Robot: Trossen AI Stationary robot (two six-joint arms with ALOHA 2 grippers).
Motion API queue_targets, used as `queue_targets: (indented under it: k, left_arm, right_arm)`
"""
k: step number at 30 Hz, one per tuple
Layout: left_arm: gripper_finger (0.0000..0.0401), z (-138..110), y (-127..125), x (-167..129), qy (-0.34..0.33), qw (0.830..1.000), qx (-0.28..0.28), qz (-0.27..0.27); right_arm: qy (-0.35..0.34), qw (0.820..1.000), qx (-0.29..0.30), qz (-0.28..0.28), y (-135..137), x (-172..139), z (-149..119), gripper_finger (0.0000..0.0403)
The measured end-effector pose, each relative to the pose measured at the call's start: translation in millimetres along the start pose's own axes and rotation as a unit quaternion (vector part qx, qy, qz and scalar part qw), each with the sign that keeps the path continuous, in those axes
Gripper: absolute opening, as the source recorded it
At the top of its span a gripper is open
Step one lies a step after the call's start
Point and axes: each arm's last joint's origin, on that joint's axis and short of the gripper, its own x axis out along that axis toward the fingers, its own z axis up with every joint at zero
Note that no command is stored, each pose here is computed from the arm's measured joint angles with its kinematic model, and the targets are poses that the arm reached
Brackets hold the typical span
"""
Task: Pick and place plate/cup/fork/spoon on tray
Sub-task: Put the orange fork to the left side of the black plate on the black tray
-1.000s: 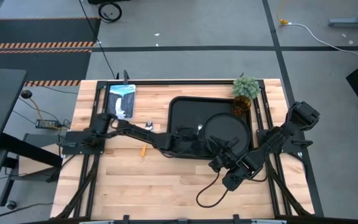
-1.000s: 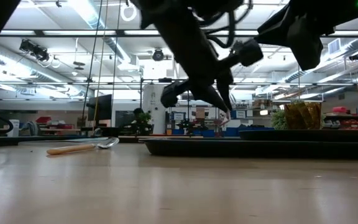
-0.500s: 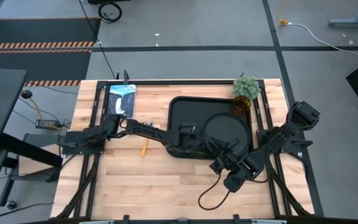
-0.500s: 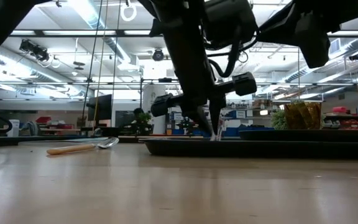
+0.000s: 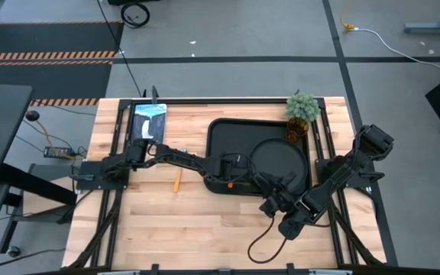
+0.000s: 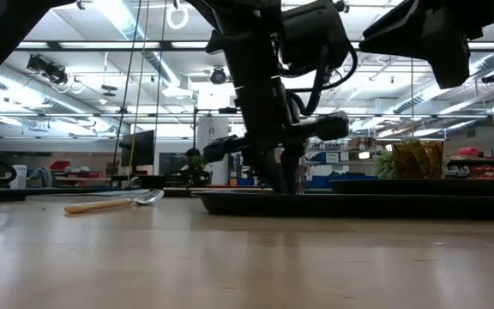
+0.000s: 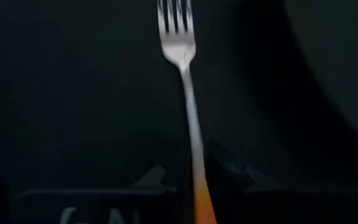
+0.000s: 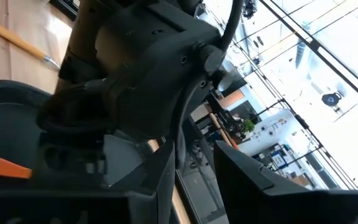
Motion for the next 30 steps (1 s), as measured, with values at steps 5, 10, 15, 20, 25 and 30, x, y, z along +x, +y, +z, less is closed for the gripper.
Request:
queue_targets:
  k: [5,10,15,20,25,30]
  left_arm:
    - [0.0048,-2.5,2.8,-0.7,0.005,0.998,0.052,0.016]
    - [0.0044,-1.0,2.2,-0.5,-0.010,0.999,0.045,0.016]
    - [0.0068,3.3,-3.3,-0.3,-0.047,0.998,0.035,-0.004]
    - [0.0120,8.2,-5.2,1.1,-0.053,0.998,0.037,-0.017]
    - [0.0141,8.9,0.5,18.1,-0.019,1.000,0.023,-0.007]
    - [0.0127,9.4,2.0,25.5,-0.008,1.000,0.008,-0.005]
  right_arm:
    - [0.000,1.000,0.002,0.000,0.0,0.1,0.0,0.0119]
    - [0.000,1.000,0.002,0.004,0.2,0.1,0.0,0.0119]
    - [0.000,1.000,0.003,0.004,0.3,0.1,0.0,0.0119]
    - [-0.001,1.000,0.003,0.007,0.4,0.1,0.1,0.0119]
    - [-0.002,1.000,0.011,0.020,1.1,0.1,0.1,0.0119]
    - [-0.002,1.000,0.014,0.027,1.5,0.1,0.2,0.0119]
